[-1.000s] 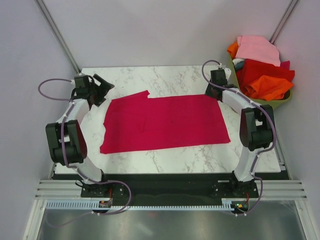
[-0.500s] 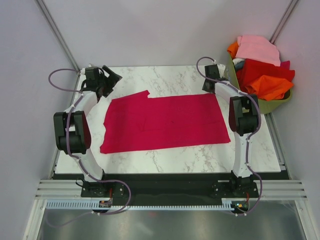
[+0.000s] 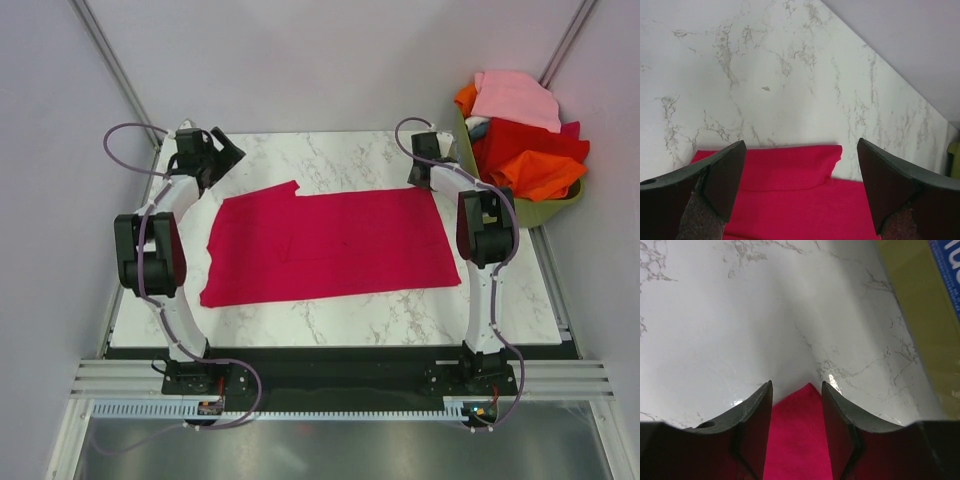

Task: Fold and stack the t-shirts
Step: Fold the tshirt

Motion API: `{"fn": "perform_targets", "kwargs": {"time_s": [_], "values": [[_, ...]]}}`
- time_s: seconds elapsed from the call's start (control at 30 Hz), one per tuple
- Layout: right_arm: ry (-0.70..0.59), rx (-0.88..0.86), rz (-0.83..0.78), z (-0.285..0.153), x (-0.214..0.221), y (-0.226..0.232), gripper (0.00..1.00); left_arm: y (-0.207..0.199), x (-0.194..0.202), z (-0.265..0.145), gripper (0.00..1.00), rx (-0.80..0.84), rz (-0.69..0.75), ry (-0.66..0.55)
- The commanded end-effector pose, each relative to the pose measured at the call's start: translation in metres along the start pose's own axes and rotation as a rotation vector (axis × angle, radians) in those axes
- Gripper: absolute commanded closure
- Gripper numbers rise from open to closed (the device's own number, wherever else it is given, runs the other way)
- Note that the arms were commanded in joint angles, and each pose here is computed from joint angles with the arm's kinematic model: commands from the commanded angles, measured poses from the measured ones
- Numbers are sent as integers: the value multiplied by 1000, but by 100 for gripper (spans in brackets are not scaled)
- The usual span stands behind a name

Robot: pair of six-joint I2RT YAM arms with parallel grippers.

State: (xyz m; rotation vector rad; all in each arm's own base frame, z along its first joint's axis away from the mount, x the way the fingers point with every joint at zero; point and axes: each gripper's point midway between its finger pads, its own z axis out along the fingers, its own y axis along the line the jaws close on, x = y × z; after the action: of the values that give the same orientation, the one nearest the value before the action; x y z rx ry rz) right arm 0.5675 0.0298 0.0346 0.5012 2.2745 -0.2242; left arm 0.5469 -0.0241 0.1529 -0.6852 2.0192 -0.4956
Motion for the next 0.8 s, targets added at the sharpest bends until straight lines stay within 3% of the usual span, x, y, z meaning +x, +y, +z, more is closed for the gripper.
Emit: {"fn": "perform_targets", "kwargs": {"time_s": [0.0,0.17,0.47,0.77], "values": [[16,-14,9,6,3,5,49,7,1,12,0,-16,105,31],[30,0,17,6,9,3,51,24,8,27,1,-86,145,70],[28,-10,28,3,7,4,89,41,23,46,7,-124,161,135],[37,-45,35,3,11,11,95,51,56,48,16,-120,219,287]]}}
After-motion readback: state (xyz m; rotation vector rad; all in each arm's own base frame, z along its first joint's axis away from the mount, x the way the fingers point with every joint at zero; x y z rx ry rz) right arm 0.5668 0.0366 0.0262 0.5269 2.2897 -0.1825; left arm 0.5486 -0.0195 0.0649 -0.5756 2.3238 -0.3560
